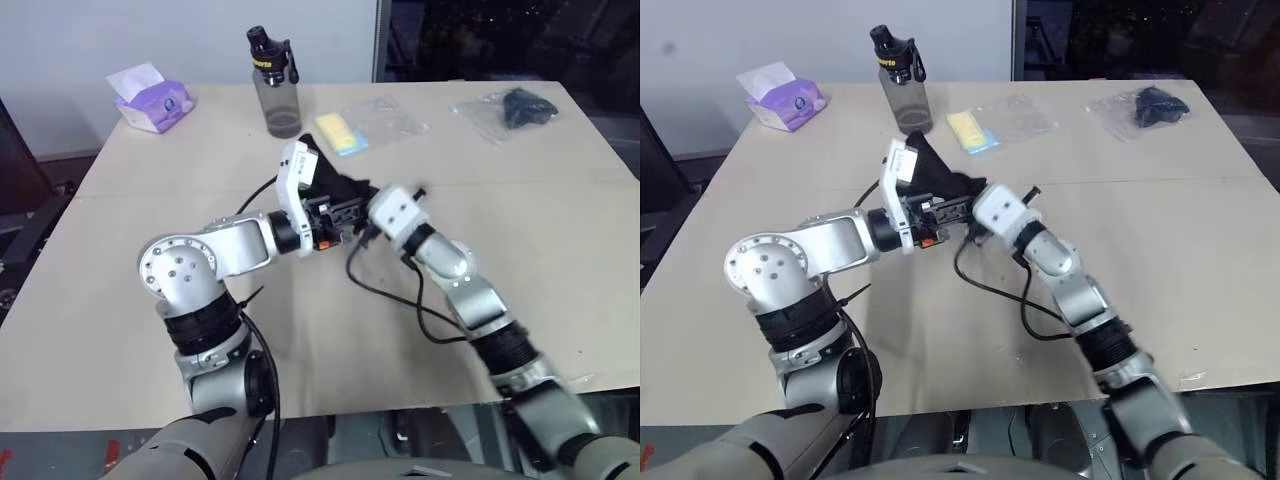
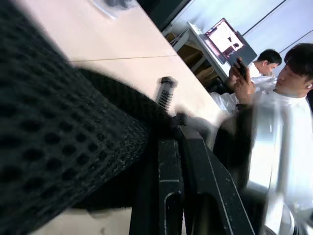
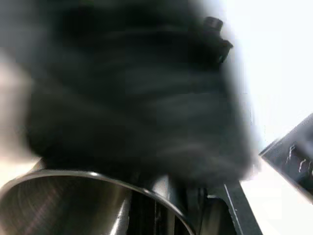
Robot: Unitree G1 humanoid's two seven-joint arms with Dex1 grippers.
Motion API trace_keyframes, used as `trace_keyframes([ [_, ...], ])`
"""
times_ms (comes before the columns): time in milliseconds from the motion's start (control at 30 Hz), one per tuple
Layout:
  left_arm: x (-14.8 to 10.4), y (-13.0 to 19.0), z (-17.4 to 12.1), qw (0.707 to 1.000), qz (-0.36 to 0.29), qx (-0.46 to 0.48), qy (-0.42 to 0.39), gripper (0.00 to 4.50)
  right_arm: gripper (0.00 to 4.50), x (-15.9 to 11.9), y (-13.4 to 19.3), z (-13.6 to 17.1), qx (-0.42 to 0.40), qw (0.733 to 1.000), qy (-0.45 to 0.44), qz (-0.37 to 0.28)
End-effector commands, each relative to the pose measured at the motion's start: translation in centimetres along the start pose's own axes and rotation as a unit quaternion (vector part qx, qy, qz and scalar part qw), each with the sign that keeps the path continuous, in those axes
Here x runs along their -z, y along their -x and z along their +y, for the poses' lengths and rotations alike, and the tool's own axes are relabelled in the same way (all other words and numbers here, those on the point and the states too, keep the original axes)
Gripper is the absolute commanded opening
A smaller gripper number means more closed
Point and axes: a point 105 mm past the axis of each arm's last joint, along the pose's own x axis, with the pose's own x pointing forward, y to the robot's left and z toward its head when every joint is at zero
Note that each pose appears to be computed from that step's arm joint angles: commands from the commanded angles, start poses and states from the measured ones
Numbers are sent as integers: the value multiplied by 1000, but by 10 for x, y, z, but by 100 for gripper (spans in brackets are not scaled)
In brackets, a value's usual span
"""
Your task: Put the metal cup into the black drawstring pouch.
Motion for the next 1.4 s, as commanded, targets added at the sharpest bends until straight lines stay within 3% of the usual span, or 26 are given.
trace_keyframes([
  [33,2,2,-32,996,-1,83,-30,0,3,8,5,-38,102,979,-178,12],
  [200,2,8,-27,997,-6,77,-27,0,3,4,10,-51,122,925,-360,-21],
  [433,3,12,-23,997,-13,76,-21,0,3,-3,18,-59,114,780,-612,-71],
  [533,2,12,-26,996,-20,84,-21,0,3,-3,17,-55,100,783,-612,-52],
  [600,1,12,-26,996,-23,85,-20,0,3,-2,15,-50,94,826,-555,-26],
  [667,-1,11,-26,996,-30,85,-19,0,3,-2,11,-44,80,900,-429,1],
  [767,-7,11,-26,995,-45,89,-13,0,3,-2,7,-33,33,988,-147,29],
  [833,-11,10,-27,994,-51,93,-10,0,3,0,7,-25,-3,999,7,31],
  [967,-14,8,-33,993,-60,105,-7,0,3,3,3,-35,-14,969,242,35],
  [1067,-12,7,-37,992,-62,112,-6,0,3,-5,-1,-48,17,949,313,30],
  [1133,-13,7,-39,991,-65,115,-5,0,3,-12,-3,-53,40,955,294,20],
  [1200,-11,5,-40,991,-65,115,-1,0,3,-17,-6,-58,106,992,63,0],
  [1233,-10,4,-40,991,-63,116,0,0,3,-15,-6,-60,131,989,-70,-10],
  [1300,-5,3,-41,992,-58,116,1,0,3,-14,-6,-59,144,955,-258,-29],
  [1400,-1,2,-41,992,-51,115,1,0,3,-17,-6,-60,141,912,-383,-46],
])
